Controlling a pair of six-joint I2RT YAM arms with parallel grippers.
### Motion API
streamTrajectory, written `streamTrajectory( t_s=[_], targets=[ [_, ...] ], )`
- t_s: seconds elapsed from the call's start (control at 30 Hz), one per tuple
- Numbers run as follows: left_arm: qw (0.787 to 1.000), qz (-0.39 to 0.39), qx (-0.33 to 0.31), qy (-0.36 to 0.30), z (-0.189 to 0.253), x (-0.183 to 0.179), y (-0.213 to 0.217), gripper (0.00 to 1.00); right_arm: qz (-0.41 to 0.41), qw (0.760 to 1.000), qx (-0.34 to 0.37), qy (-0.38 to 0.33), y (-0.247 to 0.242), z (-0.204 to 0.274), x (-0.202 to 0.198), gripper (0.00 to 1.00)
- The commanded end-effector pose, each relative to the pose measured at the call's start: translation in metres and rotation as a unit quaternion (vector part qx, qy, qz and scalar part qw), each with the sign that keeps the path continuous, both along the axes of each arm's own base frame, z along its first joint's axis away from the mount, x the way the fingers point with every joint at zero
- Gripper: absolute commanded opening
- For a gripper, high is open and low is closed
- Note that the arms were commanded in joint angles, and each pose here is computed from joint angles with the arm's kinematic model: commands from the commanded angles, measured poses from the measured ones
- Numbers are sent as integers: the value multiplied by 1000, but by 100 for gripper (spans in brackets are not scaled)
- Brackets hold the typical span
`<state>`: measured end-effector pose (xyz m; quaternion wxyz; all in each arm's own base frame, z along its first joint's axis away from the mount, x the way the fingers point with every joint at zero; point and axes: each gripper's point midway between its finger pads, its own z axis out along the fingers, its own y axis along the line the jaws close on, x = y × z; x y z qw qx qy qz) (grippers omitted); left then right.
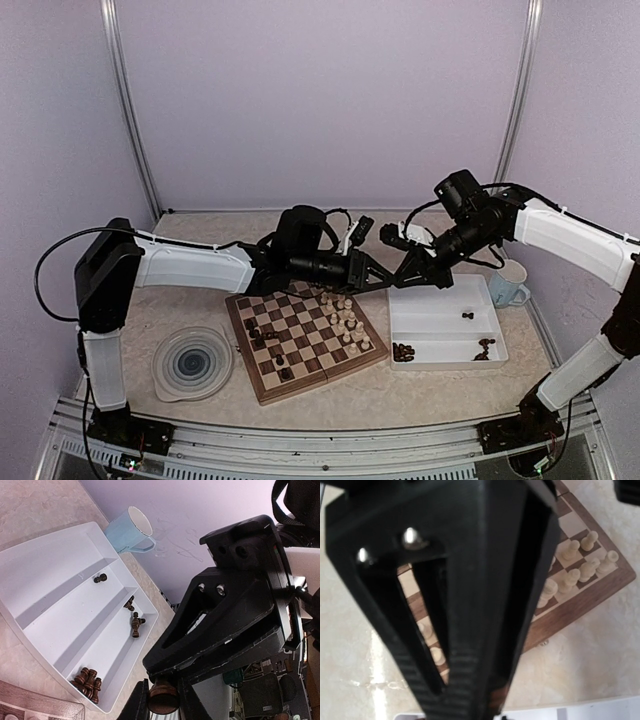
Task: Set up the chess pieces on the board
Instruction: Pass from the right arm to the left
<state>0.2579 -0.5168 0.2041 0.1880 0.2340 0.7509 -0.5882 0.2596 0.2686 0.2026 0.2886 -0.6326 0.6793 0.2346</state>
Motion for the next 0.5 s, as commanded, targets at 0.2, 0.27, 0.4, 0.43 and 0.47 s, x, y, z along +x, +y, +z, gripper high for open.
streamTrajectory(
  t_s=[0.2,0.27,0.4,0.43,0.47],
  targets=[
    [995,-14,-88,-39,36,-2,7,15,-45,992,118,-32,-20,67,18,40],
    [992,-8,-116,-55,50,-2,12,15,-79,978,189,-31,-43,101,31,53],
    [977,1,-193,-93,86,-7,21,15,-103,954,275,52,-60,114,36,56],
    [973,3,-210,-100,94,-8,23,15,-100,949,288,82,-59,111,35,56],
    [970,5,-222,-102,98,-9,23,15,-93,943,299,109,-57,108,31,56]
  ],
)
